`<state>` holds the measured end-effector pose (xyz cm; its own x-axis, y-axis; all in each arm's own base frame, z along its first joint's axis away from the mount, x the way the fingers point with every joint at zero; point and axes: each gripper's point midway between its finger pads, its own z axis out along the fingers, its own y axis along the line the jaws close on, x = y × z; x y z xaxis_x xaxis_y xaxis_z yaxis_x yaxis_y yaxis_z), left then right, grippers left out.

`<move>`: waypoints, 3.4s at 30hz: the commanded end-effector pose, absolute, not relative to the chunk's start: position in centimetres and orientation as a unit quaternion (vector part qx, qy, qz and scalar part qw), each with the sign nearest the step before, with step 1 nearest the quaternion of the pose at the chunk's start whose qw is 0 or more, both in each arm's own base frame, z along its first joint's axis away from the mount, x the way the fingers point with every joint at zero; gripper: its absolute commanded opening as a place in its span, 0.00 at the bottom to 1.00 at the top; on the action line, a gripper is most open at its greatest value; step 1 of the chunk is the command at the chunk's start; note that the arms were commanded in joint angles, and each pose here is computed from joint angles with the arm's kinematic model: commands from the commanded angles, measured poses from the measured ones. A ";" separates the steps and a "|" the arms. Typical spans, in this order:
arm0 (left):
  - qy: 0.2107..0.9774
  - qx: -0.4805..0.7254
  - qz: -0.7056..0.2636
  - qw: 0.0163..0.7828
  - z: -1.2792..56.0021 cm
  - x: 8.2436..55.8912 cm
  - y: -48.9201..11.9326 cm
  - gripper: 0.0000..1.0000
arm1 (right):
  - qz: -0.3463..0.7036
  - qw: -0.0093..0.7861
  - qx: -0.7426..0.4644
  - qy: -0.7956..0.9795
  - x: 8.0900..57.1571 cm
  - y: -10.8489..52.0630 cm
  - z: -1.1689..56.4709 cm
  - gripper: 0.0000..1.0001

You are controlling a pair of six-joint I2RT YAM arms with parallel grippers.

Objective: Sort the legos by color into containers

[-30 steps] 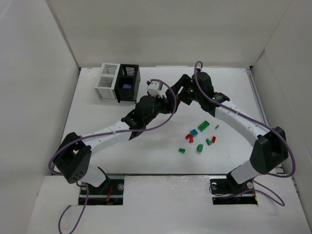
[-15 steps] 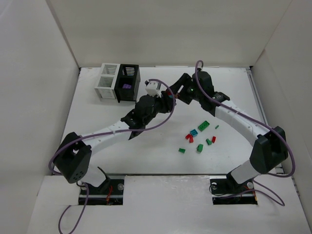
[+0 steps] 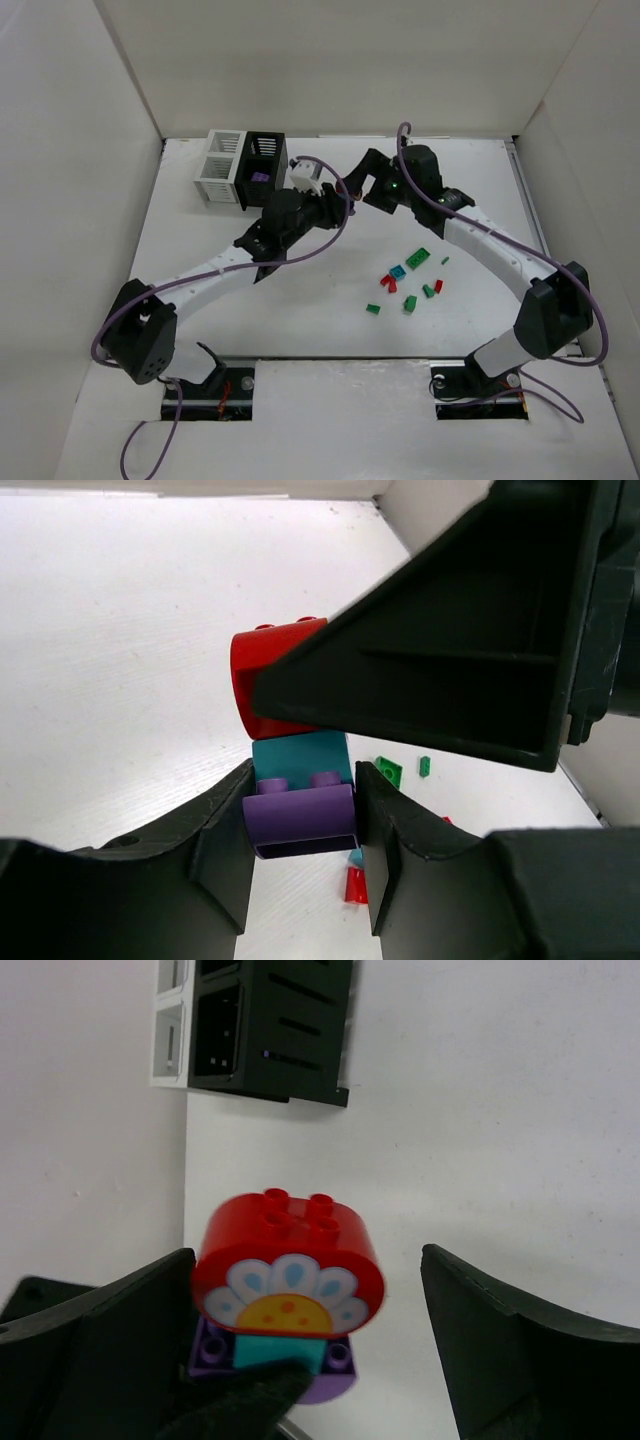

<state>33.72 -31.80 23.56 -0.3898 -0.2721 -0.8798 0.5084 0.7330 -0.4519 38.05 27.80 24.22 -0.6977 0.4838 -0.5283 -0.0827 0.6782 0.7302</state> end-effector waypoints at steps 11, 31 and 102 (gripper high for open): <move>0.683 0.218 -0.433 0.547 28.8 32.1 -28.9 0.09 | 0.432 0.482 -0.117 0.753 36.8 25.1 33.8 0.99; 0.592 0.374 -0.525 0.484 30.7 27.2 -30.5 0.05 | 0.514 0.439 -0.465 0.572 29.7 25.2 30.5 0.99; 0.594 0.368 -0.547 0.461 30.0 26.9 -29.7 0.49 | 0.564 0.381 -0.486 0.548 28.0 28.5 29.7 0.00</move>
<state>27.88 -30.27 27.97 -0.3868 -0.0477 -0.9209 0.9065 0.1639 -0.3892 28.36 28.35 27.67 -0.3168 -0.1389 -0.9383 -0.9462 -0.0232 0.3229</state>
